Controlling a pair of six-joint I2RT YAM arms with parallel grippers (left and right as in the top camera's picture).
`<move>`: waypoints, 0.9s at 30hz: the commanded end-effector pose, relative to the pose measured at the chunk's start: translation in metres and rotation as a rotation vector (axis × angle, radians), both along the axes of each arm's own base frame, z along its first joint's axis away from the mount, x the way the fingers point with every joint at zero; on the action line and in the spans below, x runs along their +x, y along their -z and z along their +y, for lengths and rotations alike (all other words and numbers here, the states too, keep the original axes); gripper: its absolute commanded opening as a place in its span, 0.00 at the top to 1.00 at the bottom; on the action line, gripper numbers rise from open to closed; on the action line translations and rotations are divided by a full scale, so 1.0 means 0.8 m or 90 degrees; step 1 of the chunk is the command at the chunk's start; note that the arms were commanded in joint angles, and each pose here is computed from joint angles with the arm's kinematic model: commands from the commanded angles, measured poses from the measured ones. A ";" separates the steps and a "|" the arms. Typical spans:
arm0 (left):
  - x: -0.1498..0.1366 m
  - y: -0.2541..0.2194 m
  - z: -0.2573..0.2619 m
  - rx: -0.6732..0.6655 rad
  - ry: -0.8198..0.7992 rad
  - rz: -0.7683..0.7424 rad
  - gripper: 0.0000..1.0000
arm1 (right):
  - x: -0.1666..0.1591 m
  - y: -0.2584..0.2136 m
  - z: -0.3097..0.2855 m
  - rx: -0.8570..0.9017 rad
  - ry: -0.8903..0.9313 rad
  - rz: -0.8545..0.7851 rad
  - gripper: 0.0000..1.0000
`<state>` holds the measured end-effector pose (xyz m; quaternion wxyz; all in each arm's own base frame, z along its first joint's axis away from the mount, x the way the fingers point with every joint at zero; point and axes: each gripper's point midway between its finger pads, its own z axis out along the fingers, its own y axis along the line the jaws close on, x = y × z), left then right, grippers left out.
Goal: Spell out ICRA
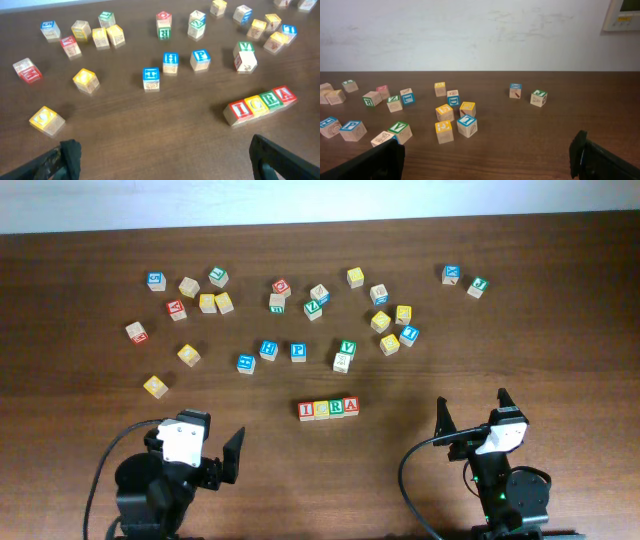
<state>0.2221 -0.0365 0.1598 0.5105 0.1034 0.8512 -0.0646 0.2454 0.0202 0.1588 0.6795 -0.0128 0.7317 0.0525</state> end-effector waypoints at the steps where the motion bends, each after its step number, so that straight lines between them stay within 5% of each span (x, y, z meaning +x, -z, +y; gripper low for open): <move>1: 0.004 0.016 0.004 0.013 -0.005 -0.049 0.01 | 0.000 0.003 -0.004 0.006 0.011 0.004 0.02; 15: 0.030 -0.018 0.025 -0.025 -0.081 -0.297 0.01 | 0.000 0.003 -0.004 0.006 0.011 0.004 0.02; 27: 0.029 0.005 0.059 -0.072 -0.200 -0.256 0.01 | 0.000 0.003 -0.004 0.006 0.011 0.004 0.02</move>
